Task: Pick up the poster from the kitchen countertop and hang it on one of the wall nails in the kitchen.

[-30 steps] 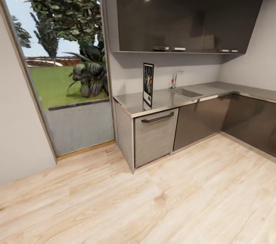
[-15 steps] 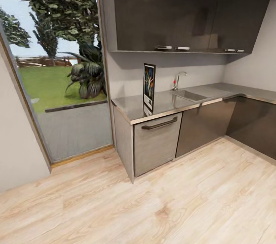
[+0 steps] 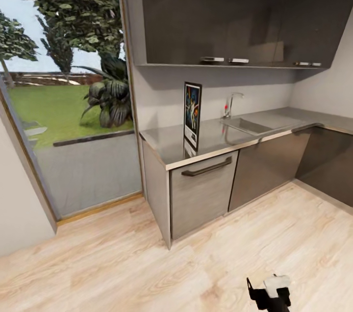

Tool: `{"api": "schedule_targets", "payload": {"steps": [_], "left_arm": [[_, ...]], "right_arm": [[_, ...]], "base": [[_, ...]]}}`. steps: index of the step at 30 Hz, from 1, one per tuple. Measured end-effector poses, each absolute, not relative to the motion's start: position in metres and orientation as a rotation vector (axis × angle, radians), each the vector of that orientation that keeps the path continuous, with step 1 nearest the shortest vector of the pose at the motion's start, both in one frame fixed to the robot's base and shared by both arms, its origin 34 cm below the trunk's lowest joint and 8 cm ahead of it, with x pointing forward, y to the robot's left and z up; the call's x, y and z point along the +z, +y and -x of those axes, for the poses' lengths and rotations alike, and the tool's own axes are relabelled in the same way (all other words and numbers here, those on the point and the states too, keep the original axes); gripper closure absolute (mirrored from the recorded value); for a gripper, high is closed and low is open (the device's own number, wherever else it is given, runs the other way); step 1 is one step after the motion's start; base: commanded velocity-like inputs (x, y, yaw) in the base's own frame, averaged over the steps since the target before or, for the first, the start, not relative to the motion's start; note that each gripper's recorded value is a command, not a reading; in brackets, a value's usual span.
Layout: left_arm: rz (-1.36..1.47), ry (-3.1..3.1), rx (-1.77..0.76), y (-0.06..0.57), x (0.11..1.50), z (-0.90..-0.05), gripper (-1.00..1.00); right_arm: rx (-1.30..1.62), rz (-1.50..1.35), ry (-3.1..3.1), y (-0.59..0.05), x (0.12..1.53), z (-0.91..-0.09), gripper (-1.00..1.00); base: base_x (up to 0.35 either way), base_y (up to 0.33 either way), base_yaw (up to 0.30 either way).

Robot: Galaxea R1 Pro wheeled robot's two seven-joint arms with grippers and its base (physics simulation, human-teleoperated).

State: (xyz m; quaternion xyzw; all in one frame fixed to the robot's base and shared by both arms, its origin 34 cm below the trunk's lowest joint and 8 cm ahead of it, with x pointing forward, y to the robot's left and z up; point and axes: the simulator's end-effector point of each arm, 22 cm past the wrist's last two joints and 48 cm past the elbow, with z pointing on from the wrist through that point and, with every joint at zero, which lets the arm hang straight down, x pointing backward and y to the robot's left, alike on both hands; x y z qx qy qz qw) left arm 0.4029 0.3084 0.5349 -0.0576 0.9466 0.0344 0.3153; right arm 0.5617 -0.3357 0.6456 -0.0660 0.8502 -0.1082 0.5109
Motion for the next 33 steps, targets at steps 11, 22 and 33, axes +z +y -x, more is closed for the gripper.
{"api": "schedule_targets", "payload": {"steps": [11, 22, 33], "left_arm": [[0.172, 2.492, 0.1, 0.314, 0.535, -0.402, -1.0], [0.173, 2.493, 0.101, 0.314, 0.535, -0.402, -1.0], [0.188, 2.489, 0.109, 0.319, 0.535, -0.402, -1.0]], "right_arm": [[-0.323, 0.012, 1.741, -0.342, 0.823, -0.652, -1.0], [-0.303, -0.045, 1.681, -0.336, 0.946, -0.735, -1.0], [-0.074, 0.075, 1.656, -0.284, 1.069, -0.804, -1.0]], "base": [[0.339, 0.0, 0.0], [0.339, 0.0, 0.0], [0.218, 0.0, 0.0]]}}
